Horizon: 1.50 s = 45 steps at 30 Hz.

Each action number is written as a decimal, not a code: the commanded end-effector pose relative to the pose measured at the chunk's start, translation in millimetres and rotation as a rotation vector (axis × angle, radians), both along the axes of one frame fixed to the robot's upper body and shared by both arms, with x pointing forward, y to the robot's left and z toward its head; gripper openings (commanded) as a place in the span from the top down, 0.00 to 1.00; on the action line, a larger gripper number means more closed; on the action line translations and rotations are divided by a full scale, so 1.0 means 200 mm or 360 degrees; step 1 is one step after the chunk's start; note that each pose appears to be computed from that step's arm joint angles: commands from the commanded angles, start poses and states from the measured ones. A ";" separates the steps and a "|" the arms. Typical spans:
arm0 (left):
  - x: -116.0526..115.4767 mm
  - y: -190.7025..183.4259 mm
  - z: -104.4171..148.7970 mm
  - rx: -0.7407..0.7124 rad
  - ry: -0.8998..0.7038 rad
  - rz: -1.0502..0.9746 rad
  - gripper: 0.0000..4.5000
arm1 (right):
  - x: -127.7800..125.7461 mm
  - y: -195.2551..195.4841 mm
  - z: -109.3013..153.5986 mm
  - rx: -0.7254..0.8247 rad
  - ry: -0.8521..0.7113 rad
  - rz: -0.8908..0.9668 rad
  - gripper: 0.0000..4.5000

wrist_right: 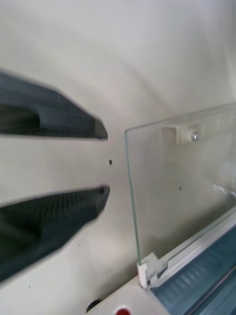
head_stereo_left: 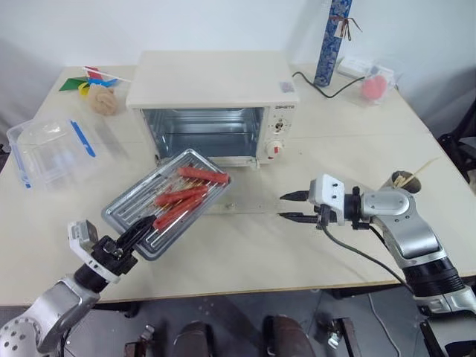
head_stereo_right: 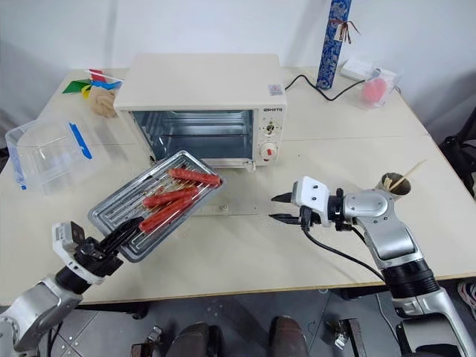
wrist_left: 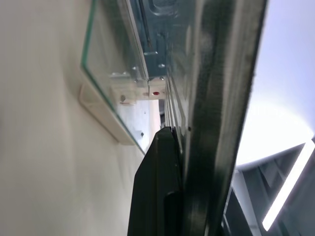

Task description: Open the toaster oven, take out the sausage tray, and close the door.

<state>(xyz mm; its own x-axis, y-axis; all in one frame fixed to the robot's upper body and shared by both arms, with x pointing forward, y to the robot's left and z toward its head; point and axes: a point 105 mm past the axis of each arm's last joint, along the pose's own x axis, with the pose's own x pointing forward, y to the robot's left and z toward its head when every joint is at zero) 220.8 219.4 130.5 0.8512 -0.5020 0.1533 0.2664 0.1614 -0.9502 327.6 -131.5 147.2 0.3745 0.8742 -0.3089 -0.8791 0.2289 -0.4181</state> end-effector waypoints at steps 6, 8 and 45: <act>-0.13 0.09 0.07 -0.0043 -0.0100 0.0327 1.00 | 0.11 0.04 -0.05 0.0051 -0.0010 0.0014 1.00; -0.15 0.10 0.06 -0.0067 -0.0095 0.0397 1.00 | 0.12 0.07 -0.06 0.0064 -0.0006 0.0030 1.00; -0.26 0.29 -0.02 -0.0224 0.0018 0.0934 1.00 | 0.25 0.40 0.46 0.0349 -0.0261 0.0363 1.00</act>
<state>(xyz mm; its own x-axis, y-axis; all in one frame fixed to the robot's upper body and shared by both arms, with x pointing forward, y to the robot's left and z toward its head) 167.6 283.5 120.5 0.9843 0.1054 0.1419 0.1234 0.1644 -0.9786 377.6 -49.1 221.6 0.1918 0.9762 -0.1016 -0.8734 0.1225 -0.4713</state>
